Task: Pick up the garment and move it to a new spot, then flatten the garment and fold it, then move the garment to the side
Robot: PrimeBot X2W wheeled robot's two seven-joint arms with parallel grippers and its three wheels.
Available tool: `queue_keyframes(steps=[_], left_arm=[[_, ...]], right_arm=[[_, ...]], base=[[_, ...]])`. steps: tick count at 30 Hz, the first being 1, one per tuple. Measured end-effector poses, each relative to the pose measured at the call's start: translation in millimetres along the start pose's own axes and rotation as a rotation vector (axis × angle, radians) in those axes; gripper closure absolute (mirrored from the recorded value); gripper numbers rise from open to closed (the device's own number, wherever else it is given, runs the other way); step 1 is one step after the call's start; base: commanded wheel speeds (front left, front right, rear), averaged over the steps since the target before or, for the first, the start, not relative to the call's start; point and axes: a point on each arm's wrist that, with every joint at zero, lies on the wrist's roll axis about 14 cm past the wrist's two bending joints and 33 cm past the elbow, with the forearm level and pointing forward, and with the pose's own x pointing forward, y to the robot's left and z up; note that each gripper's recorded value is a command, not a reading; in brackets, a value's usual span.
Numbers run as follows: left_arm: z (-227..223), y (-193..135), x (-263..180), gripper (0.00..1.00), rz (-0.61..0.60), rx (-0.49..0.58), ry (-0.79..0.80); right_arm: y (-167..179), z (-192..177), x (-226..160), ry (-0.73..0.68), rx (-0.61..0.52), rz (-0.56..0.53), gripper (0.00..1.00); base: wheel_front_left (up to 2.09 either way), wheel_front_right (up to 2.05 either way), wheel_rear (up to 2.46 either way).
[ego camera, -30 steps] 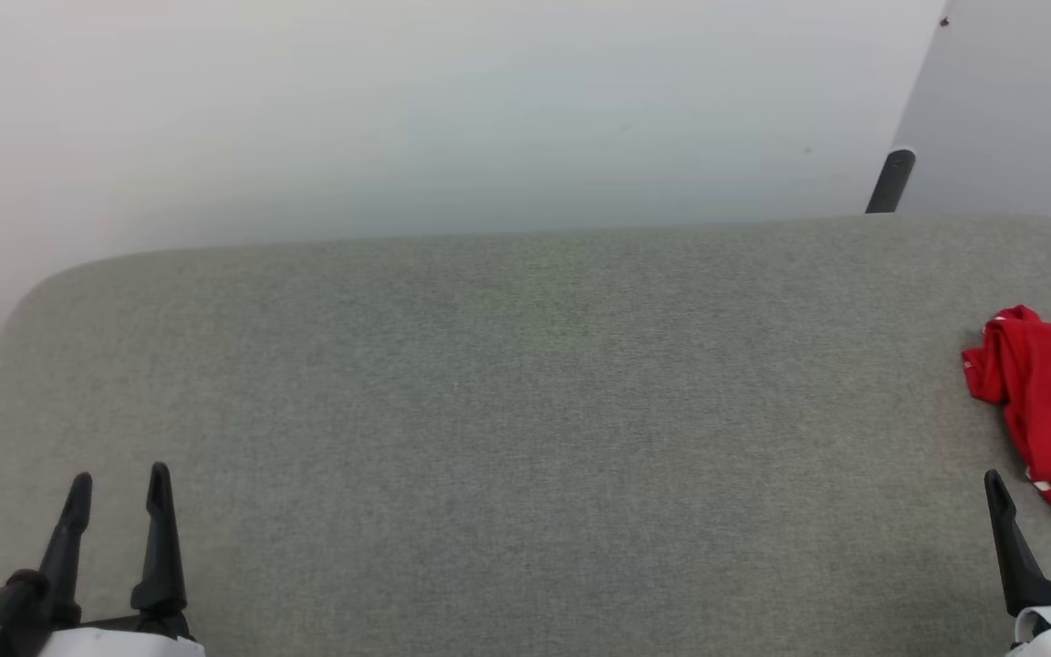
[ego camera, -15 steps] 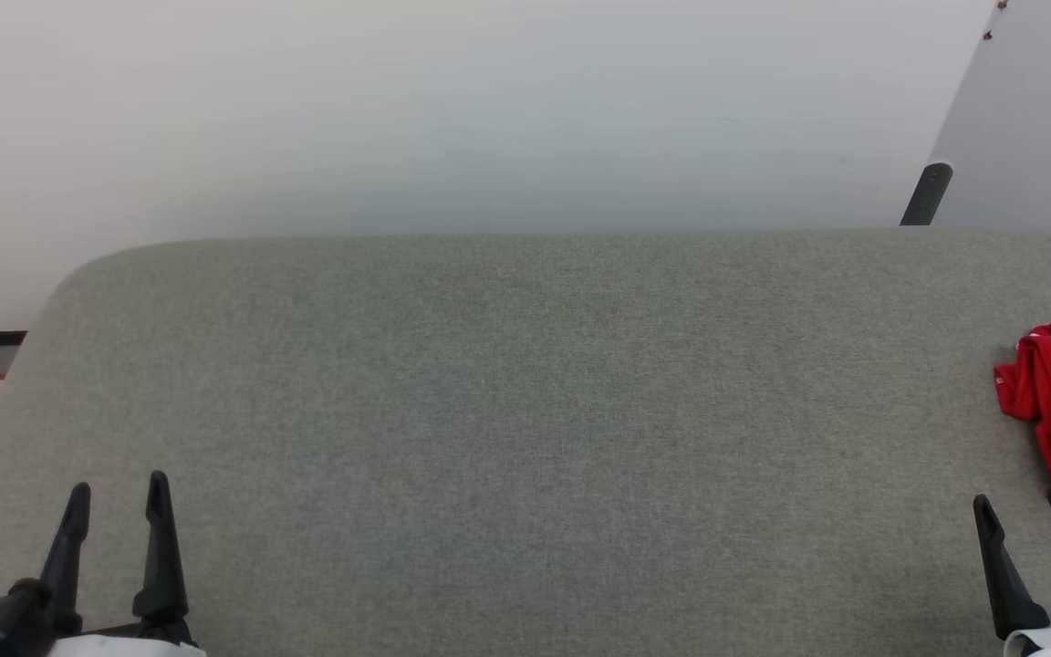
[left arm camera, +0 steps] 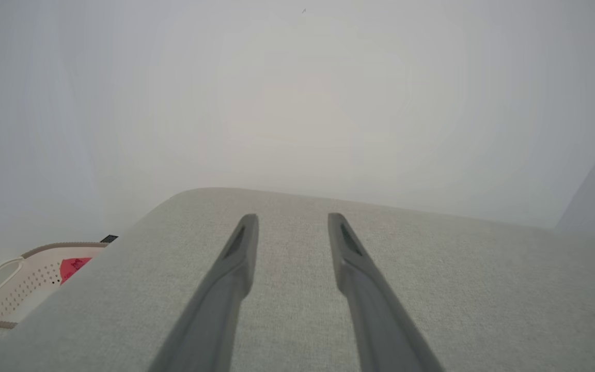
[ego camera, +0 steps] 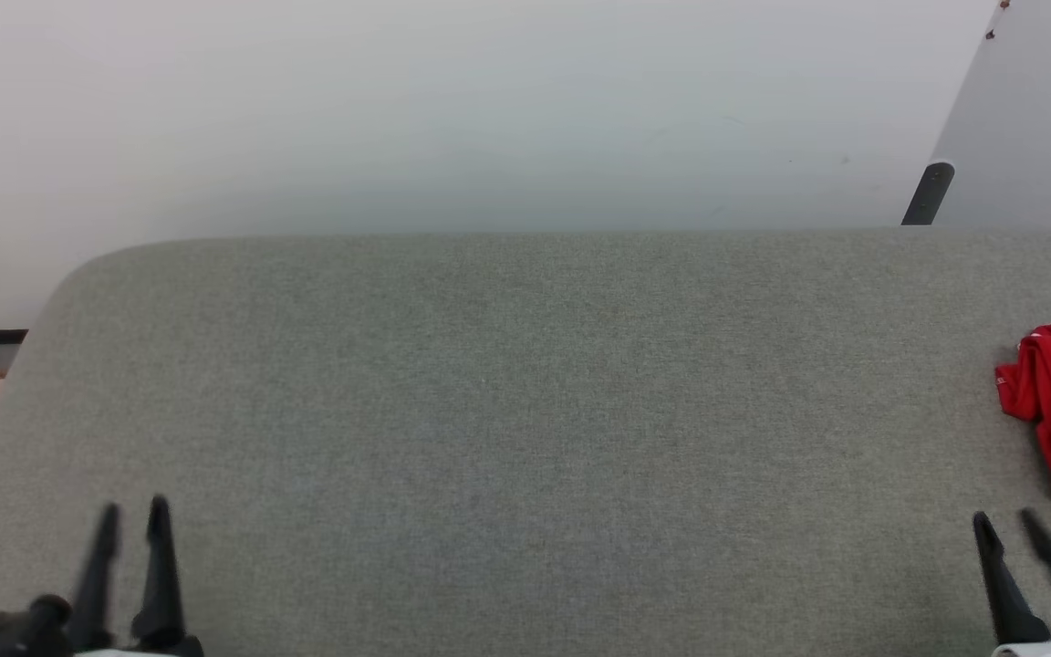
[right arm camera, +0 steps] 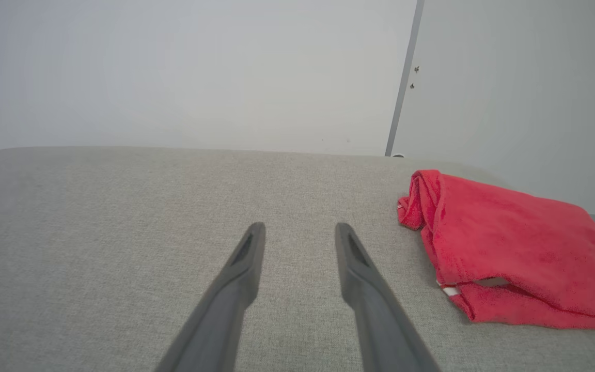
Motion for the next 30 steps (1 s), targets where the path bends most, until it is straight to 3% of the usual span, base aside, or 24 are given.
queue_keyframes(steps=[7,30], left_arm=[[-29.9,-3.0,-12.7,1.00,0.030,-0.072,0.094],[-39.4,-10.6,-3.0,1.00,0.091,-0.464,0.138]], right_arm=[[8.7,-25.0,-6.4,0.074,0.075,-0.014,1.00],[8.1,-24.0,3.8,0.066,0.492,-0.096,1.00]], base=[[0.00,0.00,0.00],[0.00,0.00,0.00]])
